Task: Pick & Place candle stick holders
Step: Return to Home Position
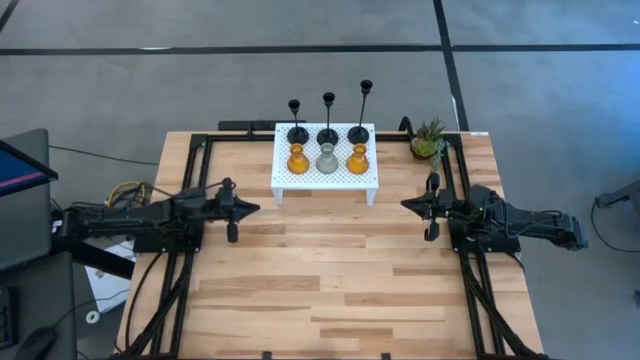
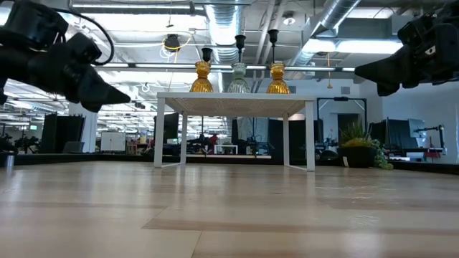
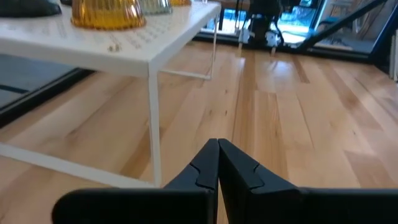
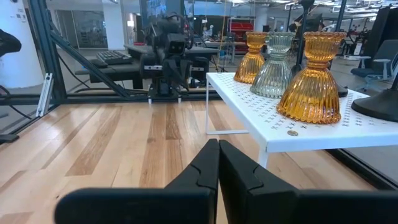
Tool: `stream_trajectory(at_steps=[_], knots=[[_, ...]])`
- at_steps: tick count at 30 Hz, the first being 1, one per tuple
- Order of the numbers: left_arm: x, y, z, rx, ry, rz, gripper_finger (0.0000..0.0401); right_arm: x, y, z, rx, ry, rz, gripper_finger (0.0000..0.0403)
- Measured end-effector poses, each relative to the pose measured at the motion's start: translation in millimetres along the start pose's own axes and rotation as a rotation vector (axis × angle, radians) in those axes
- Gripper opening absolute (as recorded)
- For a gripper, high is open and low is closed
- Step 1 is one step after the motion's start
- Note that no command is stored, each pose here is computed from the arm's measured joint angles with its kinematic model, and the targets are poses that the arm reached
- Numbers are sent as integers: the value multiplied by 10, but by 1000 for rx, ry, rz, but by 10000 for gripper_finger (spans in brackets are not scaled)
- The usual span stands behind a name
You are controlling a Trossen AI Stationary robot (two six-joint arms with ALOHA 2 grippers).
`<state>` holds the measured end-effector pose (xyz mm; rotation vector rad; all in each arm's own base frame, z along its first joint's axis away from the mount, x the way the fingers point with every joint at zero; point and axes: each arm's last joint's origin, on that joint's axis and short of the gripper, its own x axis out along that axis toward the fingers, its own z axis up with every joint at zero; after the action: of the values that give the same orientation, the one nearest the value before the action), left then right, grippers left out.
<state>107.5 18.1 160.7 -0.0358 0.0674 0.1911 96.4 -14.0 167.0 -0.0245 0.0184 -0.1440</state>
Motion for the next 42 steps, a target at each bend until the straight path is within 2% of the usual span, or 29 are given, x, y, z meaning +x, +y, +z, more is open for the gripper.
stream_trajectory(at_steps=[21,42], knots=[[94,1,-151,5,168,5,7,0,0,-1,0,0,0,0],[101,1,-154,6,172,5,7,0,0,-1,0,0,0,0]])
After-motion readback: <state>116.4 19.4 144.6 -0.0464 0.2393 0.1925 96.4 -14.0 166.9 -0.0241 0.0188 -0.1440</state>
